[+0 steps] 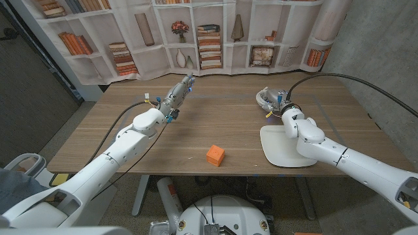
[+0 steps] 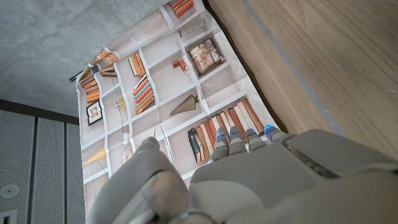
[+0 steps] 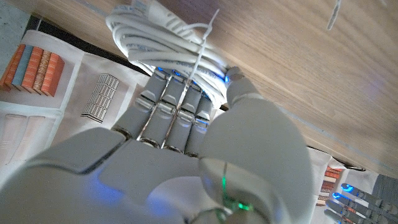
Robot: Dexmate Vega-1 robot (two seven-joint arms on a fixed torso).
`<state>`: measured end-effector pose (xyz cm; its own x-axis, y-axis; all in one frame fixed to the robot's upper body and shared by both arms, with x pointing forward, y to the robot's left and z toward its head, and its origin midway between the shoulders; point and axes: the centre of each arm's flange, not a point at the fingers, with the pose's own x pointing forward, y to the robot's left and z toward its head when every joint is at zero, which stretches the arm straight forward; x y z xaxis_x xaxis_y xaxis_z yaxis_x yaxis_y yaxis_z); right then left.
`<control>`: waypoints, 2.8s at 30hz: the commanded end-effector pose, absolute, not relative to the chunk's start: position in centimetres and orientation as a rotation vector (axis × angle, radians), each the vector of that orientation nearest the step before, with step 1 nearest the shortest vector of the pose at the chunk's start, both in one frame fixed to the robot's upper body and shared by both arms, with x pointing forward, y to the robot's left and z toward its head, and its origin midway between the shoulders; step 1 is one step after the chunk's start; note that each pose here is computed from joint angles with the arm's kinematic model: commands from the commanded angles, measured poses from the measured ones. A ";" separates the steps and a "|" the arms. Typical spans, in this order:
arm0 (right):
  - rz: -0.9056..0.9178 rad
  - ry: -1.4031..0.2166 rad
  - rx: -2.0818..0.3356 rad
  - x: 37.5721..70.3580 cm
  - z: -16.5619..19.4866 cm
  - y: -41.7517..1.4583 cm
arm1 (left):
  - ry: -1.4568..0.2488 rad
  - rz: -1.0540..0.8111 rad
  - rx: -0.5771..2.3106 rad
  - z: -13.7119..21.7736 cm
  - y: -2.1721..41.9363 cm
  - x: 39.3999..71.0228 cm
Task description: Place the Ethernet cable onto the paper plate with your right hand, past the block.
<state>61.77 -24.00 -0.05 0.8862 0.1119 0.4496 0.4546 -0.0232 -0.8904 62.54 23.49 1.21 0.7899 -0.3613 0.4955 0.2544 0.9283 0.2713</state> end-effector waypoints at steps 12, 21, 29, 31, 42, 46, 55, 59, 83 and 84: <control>-0.198 -0.549 -1.655 60.3 1.2 -24.8 | -0.567 -0.336 0.198 1.1 23.4 62.5; -0.174 -0.581 -1.656 60.0 1.3 -25.3 | -0.571 -0.333 0.205 1.4 23.4 62.3; -0.163 -0.594 -1.654 59.5 1.3 -25.9 | -0.567 -0.333 0.207 1.5 23.5 62.4; -0.161 -0.597 -1.650 59.4 1.3 -26.0 | -0.569 -0.332 0.208 1.5 23.5 62.4; -0.157 -0.608 -1.658 58.4 0.7 -26.7 | -0.570 -0.333 0.209 1.7 23.3 62.6; -0.158 -0.613 -1.663 58.0 0.6 -27.0 | -0.570 -0.337 0.206 1.7 23.2 62.6; -0.156 -0.612 -1.650 57.4 0.2 -27.3 | -0.572 -0.340 0.205 1.7 22.9 62.8; -0.158 -0.612 -1.649 57.0 -0.2 -27.5 | -0.572 -0.342 0.209 1.8 22.9 62.8; -0.172 -0.608 -1.643 55.0 -1.4 -28.4 | -0.572 -0.355 0.217 1.8 22.3 62.6; -0.172 -0.608 -1.642 54.9 -1.5 -28.4 | -0.572 -0.353 0.215 1.8 22.3 62.6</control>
